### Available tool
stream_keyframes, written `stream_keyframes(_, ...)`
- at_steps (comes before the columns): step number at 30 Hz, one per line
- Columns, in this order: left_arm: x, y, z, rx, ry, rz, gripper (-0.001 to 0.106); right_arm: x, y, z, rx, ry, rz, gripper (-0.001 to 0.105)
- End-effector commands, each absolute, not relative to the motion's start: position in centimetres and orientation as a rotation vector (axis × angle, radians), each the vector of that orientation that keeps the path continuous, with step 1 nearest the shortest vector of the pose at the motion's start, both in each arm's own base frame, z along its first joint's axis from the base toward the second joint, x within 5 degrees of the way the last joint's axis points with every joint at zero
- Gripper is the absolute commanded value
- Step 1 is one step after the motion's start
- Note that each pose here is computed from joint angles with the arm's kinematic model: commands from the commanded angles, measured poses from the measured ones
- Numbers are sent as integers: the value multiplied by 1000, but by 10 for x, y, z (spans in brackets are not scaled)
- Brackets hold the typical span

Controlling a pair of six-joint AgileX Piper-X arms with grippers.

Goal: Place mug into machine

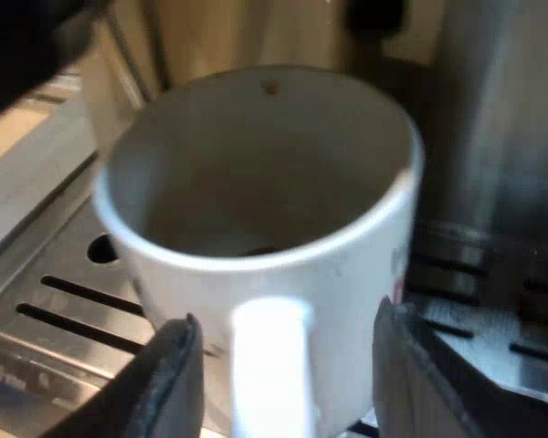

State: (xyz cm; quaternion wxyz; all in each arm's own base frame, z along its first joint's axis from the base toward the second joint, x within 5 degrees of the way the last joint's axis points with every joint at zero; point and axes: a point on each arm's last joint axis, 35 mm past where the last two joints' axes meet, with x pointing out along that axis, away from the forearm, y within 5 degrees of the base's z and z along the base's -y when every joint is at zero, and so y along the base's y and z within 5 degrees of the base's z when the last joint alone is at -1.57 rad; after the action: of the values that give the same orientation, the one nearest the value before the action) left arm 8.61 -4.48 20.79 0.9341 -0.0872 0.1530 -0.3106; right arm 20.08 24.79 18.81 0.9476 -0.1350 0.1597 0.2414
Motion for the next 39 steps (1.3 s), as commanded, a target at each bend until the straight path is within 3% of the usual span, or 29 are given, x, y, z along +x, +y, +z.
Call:
stream_keyframes(1,86,-45,211,-180,301,-640,89,198,244,186,-227,343,471,43)
stream_keyframes(8,86,-45,211,-180,301,-640,89,201,251,172,-212,312,545,43)
stream_keyframes(13,86,-45,211,-180,301,-640,89,208,256,159,-191,264,502,43)
stream_keyframes(17,86,-45,211,-180,301,-640,89,213,261,152,-249,231,496,43)
stream_keyframes(39,86,-45,211,-180,301,-640,89,242,297,157,-287,182,445,43)
